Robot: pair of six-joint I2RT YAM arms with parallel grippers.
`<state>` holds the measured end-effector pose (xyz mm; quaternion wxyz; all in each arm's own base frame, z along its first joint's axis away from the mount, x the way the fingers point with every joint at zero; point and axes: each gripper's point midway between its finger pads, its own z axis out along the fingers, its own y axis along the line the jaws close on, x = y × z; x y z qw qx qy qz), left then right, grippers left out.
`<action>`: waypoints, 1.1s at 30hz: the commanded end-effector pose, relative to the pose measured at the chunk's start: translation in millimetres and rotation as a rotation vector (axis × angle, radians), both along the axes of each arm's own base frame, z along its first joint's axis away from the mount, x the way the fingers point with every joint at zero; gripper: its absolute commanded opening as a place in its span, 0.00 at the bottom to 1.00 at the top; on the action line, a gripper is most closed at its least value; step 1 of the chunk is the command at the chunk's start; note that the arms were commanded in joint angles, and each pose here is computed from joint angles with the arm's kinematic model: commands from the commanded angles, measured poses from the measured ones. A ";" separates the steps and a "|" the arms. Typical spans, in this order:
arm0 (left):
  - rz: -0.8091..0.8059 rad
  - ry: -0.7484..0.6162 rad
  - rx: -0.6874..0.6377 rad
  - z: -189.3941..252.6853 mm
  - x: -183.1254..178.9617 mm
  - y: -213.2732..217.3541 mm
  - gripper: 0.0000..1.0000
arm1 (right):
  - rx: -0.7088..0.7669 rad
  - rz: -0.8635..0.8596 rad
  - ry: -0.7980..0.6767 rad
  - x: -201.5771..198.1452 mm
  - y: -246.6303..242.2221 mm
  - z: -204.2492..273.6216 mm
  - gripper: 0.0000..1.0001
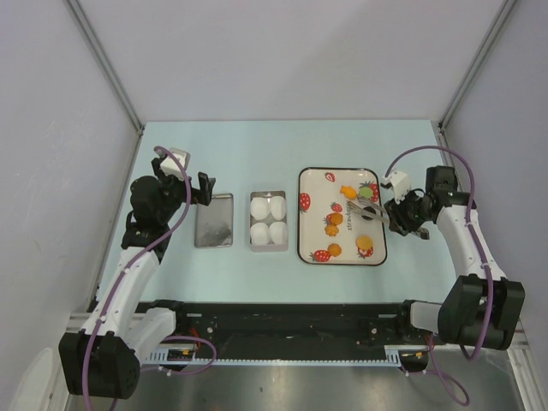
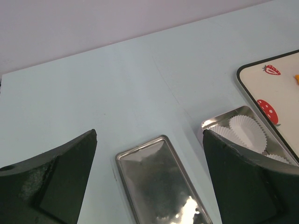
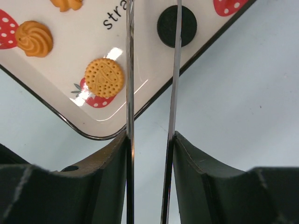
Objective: Pack the cookies
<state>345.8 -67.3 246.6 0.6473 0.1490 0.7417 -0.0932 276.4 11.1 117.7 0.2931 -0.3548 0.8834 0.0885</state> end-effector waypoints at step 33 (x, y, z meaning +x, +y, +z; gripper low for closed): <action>-0.018 -0.020 -0.006 5.9 0.4 -4.3 1.00 | -0.020 -0.054 -0.032 5.3 -12.5 17.3 0.48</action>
